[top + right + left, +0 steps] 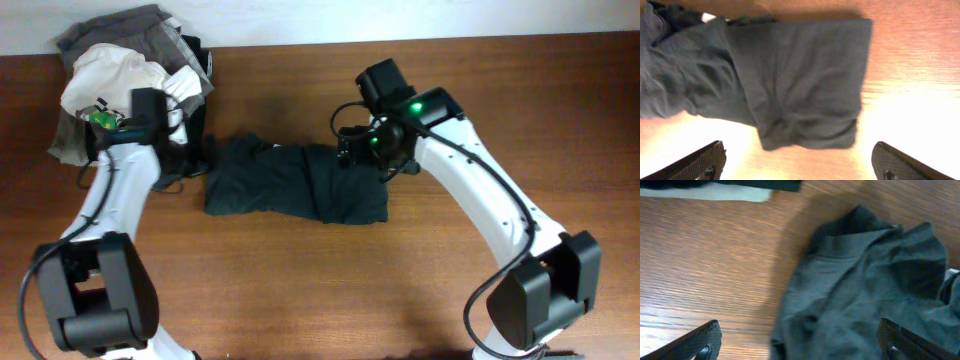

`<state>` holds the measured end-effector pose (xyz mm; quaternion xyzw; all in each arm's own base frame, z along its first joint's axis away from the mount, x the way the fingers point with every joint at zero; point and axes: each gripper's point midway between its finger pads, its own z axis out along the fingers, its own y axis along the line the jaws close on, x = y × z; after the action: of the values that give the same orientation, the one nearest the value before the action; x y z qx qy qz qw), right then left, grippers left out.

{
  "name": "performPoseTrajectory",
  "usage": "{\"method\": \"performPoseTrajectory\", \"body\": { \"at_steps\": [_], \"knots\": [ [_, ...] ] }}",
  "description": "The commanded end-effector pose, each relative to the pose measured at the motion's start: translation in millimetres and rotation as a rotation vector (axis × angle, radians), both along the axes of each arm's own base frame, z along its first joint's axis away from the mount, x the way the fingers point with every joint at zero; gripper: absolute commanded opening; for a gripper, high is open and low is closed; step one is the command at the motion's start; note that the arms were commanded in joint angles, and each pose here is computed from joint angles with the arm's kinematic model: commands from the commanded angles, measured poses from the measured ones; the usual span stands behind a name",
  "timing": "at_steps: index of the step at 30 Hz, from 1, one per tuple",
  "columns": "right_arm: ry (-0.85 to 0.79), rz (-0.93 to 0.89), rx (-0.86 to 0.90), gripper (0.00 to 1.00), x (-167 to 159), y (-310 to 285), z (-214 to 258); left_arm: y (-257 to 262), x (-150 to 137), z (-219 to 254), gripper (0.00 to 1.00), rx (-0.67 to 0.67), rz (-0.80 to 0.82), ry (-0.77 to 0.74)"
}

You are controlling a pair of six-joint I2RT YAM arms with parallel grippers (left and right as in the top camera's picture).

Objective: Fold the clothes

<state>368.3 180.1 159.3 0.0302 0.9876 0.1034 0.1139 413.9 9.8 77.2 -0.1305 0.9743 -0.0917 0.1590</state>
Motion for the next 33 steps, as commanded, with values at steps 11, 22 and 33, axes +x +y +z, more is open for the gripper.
{"method": "performPoseTrajectory", "body": {
  "at_steps": [11, 22, 33],
  "knots": [
    [0.047, 0.108, -0.007, 0.98, -13.5, 4.8, -6.5, -20.4, 1.6, -60.6, 0.99, -0.325, -0.184, 0.051],
    [0.055, 0.115, 0.01, 0.98, -14.9, 7.2, -6.1, -74.6, -10.7, -98.3, 0.99, -0.461, -0.281, 0.14],
    [0.072, 0.111, -0.009, 0.98, -18.9, 3.1, -7.6, -66.5, -8.2, -104.7, 0.01, -0.358, -0.23, 0.183]
  ]
}}
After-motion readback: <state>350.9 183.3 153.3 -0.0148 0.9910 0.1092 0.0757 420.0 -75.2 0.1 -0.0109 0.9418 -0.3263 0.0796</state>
